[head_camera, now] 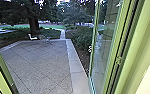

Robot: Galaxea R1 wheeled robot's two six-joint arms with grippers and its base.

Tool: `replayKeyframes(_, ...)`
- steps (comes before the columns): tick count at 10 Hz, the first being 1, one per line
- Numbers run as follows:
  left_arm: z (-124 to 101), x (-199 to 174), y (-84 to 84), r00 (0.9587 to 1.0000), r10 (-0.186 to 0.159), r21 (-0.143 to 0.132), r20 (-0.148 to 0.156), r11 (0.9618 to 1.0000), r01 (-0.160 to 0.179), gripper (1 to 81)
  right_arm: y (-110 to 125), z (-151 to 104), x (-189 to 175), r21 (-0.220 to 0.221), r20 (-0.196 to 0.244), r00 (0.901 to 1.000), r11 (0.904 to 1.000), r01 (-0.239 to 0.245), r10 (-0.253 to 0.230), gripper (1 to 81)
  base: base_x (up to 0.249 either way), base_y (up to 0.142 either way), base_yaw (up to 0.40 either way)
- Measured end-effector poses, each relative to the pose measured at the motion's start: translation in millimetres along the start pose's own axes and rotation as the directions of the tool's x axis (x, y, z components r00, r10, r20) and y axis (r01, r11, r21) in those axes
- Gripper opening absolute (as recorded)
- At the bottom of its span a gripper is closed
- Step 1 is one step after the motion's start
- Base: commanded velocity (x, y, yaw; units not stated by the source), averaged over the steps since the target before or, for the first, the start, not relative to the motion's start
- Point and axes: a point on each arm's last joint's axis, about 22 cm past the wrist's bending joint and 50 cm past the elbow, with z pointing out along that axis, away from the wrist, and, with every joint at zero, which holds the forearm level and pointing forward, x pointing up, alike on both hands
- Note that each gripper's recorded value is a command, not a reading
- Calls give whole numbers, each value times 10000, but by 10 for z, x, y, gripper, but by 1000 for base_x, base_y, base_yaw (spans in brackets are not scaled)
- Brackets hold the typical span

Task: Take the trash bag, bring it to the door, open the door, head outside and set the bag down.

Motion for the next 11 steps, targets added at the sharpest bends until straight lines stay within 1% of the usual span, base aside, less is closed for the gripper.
replayKeyframes(3,5,7,21,10000,-4,-27,-8,10000,4,10,40,-5,-15,-70,14,10000,10000,-14,14,811,0,0,0)
replayKeyframes(4,6,8,23,10000,-3,-28,-12,10000,3,10,44,-5,-16,-78,18,10000,10000,-11,11,811,74,0,0)
replayKeyframes(5,9,-40,28,10000,-22,-36,37,10000,22,10,48,-2,-35,-81,15,10000,10000,-23,23,811,99,0,0)
replayKeyframes(6,13,-123,35,9999,-44,-38,100,10000,44,10,55,13,-139,-82,124,9999,10000,-46,47,811,118,0,0)
replayKeyframes(8,7,-23,26,10000,-4,-21,-16,10000,4,10,49,4,-60,-78,23,10000,10000,-10,10,811,138,0,0)
replayKeyframes(11,7,-20,27,10000,-5,-25,-9,10000,5,10,61,-2,-35,-105,5,10000,9999,-9,9,811,142,0,0)
